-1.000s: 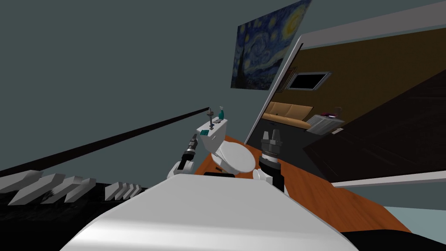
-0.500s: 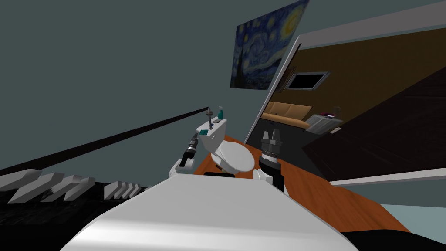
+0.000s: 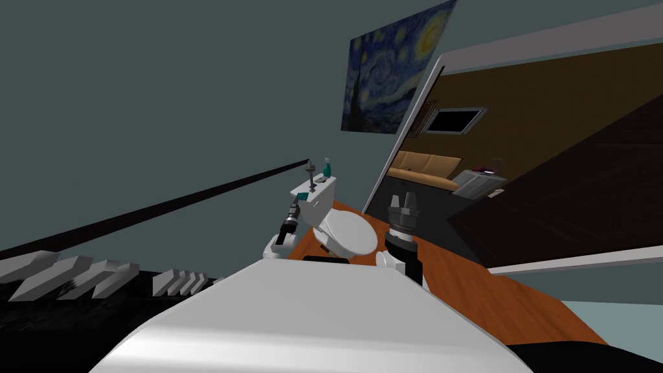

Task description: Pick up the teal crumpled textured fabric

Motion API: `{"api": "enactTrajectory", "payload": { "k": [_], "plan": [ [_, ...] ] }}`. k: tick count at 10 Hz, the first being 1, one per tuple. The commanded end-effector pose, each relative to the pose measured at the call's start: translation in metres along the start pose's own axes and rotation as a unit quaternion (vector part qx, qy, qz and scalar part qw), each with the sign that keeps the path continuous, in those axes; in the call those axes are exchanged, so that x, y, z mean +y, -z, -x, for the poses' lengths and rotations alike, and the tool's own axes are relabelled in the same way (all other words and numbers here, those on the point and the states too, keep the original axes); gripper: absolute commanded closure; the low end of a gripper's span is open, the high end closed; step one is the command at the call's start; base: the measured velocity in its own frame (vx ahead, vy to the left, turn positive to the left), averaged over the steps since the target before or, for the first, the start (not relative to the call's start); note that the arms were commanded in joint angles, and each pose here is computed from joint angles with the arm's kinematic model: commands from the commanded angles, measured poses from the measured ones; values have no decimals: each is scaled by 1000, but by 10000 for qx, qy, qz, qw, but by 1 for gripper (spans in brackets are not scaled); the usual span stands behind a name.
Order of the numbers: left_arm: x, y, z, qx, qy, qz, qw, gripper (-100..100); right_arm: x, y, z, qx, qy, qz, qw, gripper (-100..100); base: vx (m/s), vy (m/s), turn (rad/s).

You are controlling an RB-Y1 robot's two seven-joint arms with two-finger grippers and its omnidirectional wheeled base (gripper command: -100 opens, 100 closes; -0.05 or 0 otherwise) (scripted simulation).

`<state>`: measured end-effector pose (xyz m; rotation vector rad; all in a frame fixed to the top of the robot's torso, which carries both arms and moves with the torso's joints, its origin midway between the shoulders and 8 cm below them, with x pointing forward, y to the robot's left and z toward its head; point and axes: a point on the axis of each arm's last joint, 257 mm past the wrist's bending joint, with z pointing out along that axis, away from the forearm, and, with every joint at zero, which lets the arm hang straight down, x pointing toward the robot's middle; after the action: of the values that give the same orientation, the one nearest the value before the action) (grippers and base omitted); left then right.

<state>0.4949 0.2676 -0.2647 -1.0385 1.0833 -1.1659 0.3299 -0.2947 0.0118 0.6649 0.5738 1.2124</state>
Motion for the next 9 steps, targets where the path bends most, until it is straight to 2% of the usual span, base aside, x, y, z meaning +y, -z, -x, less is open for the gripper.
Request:
{"api": "enactTrajectory", "payload": {
  "k": [1,2,3,4,5,6,7,9],
  "plan": [
    [2,0,-11,-26,146,3,9999,-100,0,0,0,0,0,0,10000,0,15,-18,-5],
    [2,0,-6,-16,91,7,10000,-100,0,0,0,0,0,0,10000,0,6,-9,-2],
    [2,0,-7,-17,101,3,9999,0,0,0,0,0,0,0,10000,0,0,0,0],
    [-4,-9,-4,-44,97,4,9999,-100,0,0,0,0,0,0,10000,0,44,2,-45],
    [-6,-13,-3,-56,96,4,9999,-100,0,0,0,0,0,0,10000,0,64,3,-47],
    [-6,-9,-4,-48,98,-10,9999,-100,0,0,0,0,0,0,10000,0,11,-1,-12],
    [-6,-10,-3,-49,97,-1,9999,100,0,0,0,0,0,0,10000,0,0,0,0],
    [-4,-9,-3,-50,102,16,9999,100,0,0,0,0,0,0,10000,0,0,0,0]
  ]
}}
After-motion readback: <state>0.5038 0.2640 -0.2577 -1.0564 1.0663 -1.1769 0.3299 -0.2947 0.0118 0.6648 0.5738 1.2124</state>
